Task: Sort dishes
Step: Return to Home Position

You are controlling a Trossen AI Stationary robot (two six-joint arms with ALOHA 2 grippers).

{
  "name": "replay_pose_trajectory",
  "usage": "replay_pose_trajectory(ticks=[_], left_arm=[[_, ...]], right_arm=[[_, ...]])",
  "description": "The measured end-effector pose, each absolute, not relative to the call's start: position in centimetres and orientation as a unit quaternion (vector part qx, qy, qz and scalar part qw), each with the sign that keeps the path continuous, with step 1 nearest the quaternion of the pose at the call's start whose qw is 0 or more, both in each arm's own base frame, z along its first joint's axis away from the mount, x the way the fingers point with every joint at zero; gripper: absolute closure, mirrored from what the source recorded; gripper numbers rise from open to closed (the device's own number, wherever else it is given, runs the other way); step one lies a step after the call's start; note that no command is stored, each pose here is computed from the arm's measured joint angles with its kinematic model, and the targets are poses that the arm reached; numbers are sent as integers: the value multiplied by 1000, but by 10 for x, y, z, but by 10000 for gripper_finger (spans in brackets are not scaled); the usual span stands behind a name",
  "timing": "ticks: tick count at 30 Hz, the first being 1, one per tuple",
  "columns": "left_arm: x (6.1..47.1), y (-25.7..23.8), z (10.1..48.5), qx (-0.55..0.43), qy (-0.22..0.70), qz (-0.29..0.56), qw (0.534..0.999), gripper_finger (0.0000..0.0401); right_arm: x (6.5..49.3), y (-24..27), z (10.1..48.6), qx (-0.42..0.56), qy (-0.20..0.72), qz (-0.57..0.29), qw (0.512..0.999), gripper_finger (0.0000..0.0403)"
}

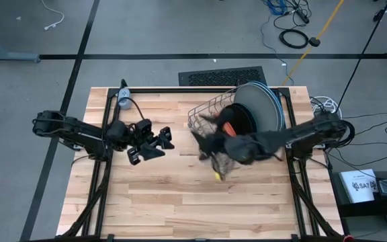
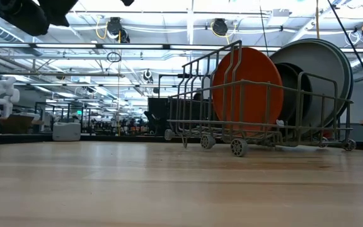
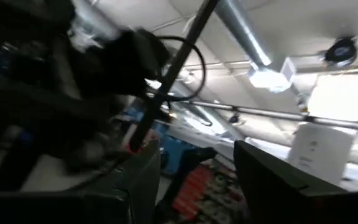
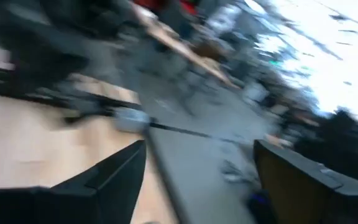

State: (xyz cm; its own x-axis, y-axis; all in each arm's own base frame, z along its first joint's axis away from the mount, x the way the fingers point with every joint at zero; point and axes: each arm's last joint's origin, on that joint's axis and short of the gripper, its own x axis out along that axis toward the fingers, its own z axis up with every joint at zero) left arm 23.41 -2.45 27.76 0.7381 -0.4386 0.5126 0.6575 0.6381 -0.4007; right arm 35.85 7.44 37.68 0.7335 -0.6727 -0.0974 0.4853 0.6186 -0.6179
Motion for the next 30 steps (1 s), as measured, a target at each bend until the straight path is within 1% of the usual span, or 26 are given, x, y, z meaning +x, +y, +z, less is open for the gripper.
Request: replay_pose_trajectory(ticks=[2, 4, 6, 9, 10, 11, 12, 13, 14, 17, 19, 22, 26, 30], left_arm=[[232, -23, 280, -277, -185, -290, 897, 213], [228, -22, 281, -263, -166, -256, 915, 242], [222, -20, 283, -245, -137, -210, 937, 282], [202, -17, 289, -209, -109, -127, 963, 360], [193, -17, 292, -195, -109, -102, 969, 379], [184, -18, 296, -176, -113, -83, 974, 390], [174, -19, 300, -155, -117, -69, 979, 391], [163, -19, 304, -134, -121, -56, 982, 392], [154, -20, 306, -115, -123, -44, 985, 395], [131, -21, 306, -77, -102, -3, 992, 398], [122, -20, 301, -65, -75, 40, 994, 399], [117, -20, 292, -56, -32, 78, 995, 400], [116, -23, 296, -46, -52, 76, 995, 400], [115, -24, 296, 7, -43, 91, 995, 400]], right_arm=[[345, 91, 382, -270, 154, -278, 909, 125], [331, 104, 382, -258, 166, -245, 920, 156], [318, 113, 380, -250, 189, -221, 924, 198], [299, 125, 379, -234, 209, -197, 929, 277], [293, 128, 380, -232, 213, -190, 930, 304], [287, 132, 381, -229, 212, -183, 932, 332], [281, 136, 383, -229, 211, -175, 934, 360], [274, 140, 386, -232, 211, -165, 935, 380], [268, 143, 389, -233, 207, -156, 937, 391], [243, 153, 393, -229, 187, -146, 944, 394], [222, 156, 387, -226, 176, -145, 947, 400], [186, 155, 361, -200, 150, -145, 957, 401], [142, 145, 319, -142, 100, -103, 979, 402], [111, 125, 285, -97, 45, -61, 992, 402]])
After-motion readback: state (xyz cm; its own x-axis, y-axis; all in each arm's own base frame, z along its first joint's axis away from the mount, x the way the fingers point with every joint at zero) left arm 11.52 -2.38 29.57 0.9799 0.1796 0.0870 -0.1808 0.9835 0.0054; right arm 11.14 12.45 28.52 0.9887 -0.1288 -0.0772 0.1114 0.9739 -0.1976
